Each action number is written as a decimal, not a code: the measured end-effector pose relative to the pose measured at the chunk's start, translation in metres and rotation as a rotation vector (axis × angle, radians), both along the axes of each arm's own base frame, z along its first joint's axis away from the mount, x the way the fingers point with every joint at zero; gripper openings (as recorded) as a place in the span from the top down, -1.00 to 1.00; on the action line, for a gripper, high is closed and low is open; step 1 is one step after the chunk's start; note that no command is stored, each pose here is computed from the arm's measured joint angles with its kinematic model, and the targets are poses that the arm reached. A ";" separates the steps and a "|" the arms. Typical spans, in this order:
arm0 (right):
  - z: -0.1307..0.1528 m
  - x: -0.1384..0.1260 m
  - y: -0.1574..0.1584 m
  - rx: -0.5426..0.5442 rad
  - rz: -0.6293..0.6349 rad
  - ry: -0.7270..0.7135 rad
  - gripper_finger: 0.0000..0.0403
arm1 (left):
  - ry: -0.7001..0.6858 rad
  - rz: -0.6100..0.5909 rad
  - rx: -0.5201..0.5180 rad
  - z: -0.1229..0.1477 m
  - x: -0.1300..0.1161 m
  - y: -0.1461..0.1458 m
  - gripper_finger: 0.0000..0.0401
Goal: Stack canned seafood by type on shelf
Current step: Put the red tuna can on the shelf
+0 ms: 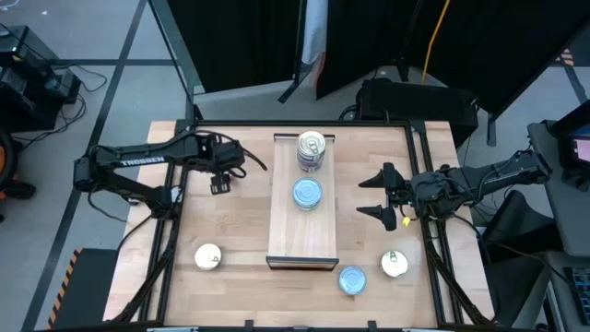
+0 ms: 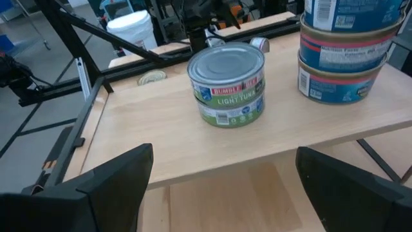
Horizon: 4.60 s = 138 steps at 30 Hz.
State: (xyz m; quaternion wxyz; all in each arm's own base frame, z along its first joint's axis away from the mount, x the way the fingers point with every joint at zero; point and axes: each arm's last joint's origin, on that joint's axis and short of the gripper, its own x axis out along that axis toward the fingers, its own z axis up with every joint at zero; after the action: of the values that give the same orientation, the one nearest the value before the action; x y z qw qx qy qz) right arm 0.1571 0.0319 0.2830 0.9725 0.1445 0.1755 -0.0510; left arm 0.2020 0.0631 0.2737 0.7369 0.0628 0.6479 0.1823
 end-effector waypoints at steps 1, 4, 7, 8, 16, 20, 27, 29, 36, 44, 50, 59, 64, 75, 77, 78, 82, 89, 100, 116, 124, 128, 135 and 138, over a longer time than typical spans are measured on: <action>-0.001 0.000 0.000 -0.001 0.000 0.006 -0.86 | 0.026 -0.023 -0.001 -0.002 0.001 0.000 -0.51; -0.002 -0.001 0.000 -0.006 0.000 0.024 -0.86 | 0.125 -0.138 0.051 -0.006 0.003 0.003 -0.60; -0.003 -0.001 0.000 -0.007 0.000 0.028 -0.86 | 0.233 -0.267 0.096 -0.011 0.005 0.005 -0.61; -0.003 -0.001 0.000 -0.007 0.000 0.028 -0.86 | 0.257 -0.298 0.104 -0.012 0.007 0.006 -0.61; -0.003 -0.001 0.000 -0.023 0.007 0.029 -0.86 | 0.337 -0.400 0.067 -0.028 0.019 0.014 -0.61; -0.003 -0.001 0.000 -0.013 0.029 0.031 -0.86 | 0.364 -0.408 0.030 -0.036 0.022 0.021 -0.61; -0.003 -0.001 0.001 -0.002 0.056 0.033 -0.86 | 0.389 -0.427 -0.064 -0.045 0.023 0.026 -0.61; -0.003 -0.001 0.001 -0.003 0.056 0.033 -0.86 | 0.401 -0.446 -0.074 -0.047 0.022 0.029 -0.61; -0.003 -0.001 0.001 -0.002 0.056 0.033 -0.86 | 0.446 -0.482 -0.088 -0.068 0.016 0.034 -0.61; -0.003 -0.001 0.001 -0.003 0.056 0.034 -0.86 | 0.435 -0.487 -0.066 -0.086 0.013 0.033 -0.33; -0.003 -0.001 0.001 -0.003 0.055 0.033 -0.86 | 0.463 -0.490 -0.035 -0.095 0.010 0.033 -0.08; -0.003 -0.001 0.001 -0.003 0.055 0.033 -0.86 | 0.450 -0.442 -0.028 -0.095 0.010 0.031 0.30; -0.003 -0.001 0.001 -0.005 0.055 0.034 -0.86 | 0.488 -0.341 -0.088 -0.084 0.007 0.019 0.30; -0.003 -0.001 0.001 -0.014 0.058 0.033 -0.86 | 0.093 -0.012 -0.333 0.036 0.010 -0.046 0.30; -0.003 -0.001 0.001 -0.015 0.055 0.032 -0.86 | -0.063 0.003 -0.383 0.067 0.007 -0.060 0.30; -0.003 -0.001 0.001 -0.015 0.055 0.033 -0.86 | -0.149 0.008 -0.404 0.082 0.005 -0.066 0.30; -0.002 -0.001 0.001 -0.016 0.054 0.030 -0.86 | -0.533 -0.044 -0.493 0.130 -0.002 -0.090 0.30; -0.002 0.000 0.001 -0.018 0.051 0.025 -0.86 | -1.032 -0.245 -0.521 0.171 0.018 -0.124 0.26; -0.002 0.000 0.001 -0.041 0.059 0.020 -0.86 | -0.986 -0.202 -0.318 0.119 0.100 -0.165 0.25; -0.002 0.000 0.001 -0.128 0.093 0.023 -0.86 | -0.896 -0.073 -0.601 0.077 0.143 -0.182 0.26; -0.002 0.000 0.001 -0.124 0.092 0.023 -0.86 | -0.820 -0.063 -0.622 0.053 0.161 -0.179 0.27; -0.002 0.000 0.001 -0.118 0.090 0.023 -0.86 | -0.798 -0.044 -0.619 0.048 0.163 -0.178 0.27; -0.002 0.000 0.001 -0.107 0.086 0.022 -0.86 | -0.725 -0.010 -0.627 0.042 0.162 -0.167 0.27; -0.002 0.000 0.001 -0.104 0.085 0.023 -0.86 | -0.724 0.010 -0.651 0.041 0.163 -0.163 0.27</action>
State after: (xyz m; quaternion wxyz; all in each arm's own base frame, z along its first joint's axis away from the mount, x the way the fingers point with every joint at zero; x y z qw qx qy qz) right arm 0.1570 0.0331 0.2815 0.9779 0.0857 0.1896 -0.0203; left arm 0.3649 -0.0994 0.3146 0.8954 -0.2414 0.3738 -0.0161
